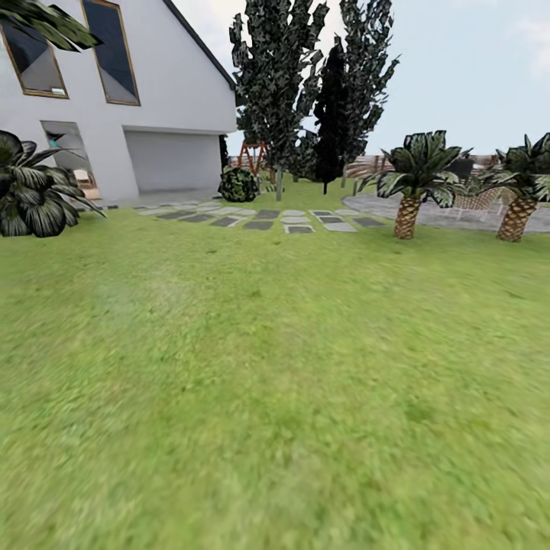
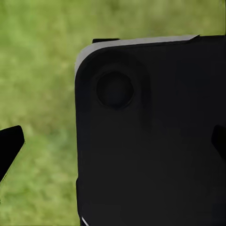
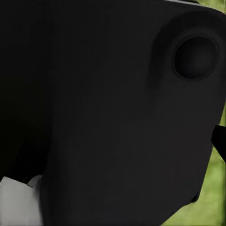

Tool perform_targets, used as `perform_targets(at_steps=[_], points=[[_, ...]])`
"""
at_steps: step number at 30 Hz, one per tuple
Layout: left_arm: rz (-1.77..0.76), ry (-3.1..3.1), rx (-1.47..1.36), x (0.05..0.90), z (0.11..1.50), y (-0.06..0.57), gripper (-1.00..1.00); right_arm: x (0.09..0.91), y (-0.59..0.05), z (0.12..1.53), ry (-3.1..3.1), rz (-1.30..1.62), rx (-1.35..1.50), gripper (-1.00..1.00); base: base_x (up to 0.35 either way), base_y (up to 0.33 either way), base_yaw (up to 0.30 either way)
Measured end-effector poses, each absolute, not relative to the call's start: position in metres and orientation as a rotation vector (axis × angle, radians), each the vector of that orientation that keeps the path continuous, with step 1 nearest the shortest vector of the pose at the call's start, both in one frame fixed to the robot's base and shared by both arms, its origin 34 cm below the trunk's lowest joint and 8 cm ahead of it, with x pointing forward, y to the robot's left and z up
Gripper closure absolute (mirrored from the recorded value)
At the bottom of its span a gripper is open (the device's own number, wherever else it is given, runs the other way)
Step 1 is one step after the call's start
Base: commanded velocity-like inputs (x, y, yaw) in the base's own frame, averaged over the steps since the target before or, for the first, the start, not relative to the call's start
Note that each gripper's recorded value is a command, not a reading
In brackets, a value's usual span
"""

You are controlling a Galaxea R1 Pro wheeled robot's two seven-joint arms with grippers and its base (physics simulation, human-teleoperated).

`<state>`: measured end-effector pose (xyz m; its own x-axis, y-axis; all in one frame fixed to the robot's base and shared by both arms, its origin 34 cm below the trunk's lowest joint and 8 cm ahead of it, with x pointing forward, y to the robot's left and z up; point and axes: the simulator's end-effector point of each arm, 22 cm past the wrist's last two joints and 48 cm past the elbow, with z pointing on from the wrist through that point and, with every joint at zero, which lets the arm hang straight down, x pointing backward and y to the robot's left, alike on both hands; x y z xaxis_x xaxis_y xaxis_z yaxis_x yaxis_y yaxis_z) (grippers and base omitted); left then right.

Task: Take the three Easter eggs out of the wicker basket on the lawn in the garden, then place them on the lawn next to a single tree (choose any tree) so that all three eggs are next to the same tree and none are left in the basket.

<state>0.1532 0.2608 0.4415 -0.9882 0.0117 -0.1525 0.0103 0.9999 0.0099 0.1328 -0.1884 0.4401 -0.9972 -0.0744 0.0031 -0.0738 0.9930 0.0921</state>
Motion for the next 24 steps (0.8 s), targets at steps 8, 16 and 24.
perform_targets(at_steps=[8, 16, 24], points=[[0.039, 2.950, 0.028, 0.160, 0.443, 0.275, -1.00, 0.129, -0.188, 0.440, -3.123, -0.146, 0.115, -1.00, 0.339, 0.088, 0.217], [0.042, 2.944, 0.026, 0.160, 0.444, 0.276, -1.00, 0.127, -0.189, 0.440, -3.118, -0.143, 0.101, -1.00, 0.339, 0.023, 0.137], [0.029, 2.943, 0.026, 0.161, 0.444, 0.270, -1.00, 0.128, -0.189, 0.440, -3.119, -0.142, 0.093, -1.00, 0.339, 0.002, 0.018]])
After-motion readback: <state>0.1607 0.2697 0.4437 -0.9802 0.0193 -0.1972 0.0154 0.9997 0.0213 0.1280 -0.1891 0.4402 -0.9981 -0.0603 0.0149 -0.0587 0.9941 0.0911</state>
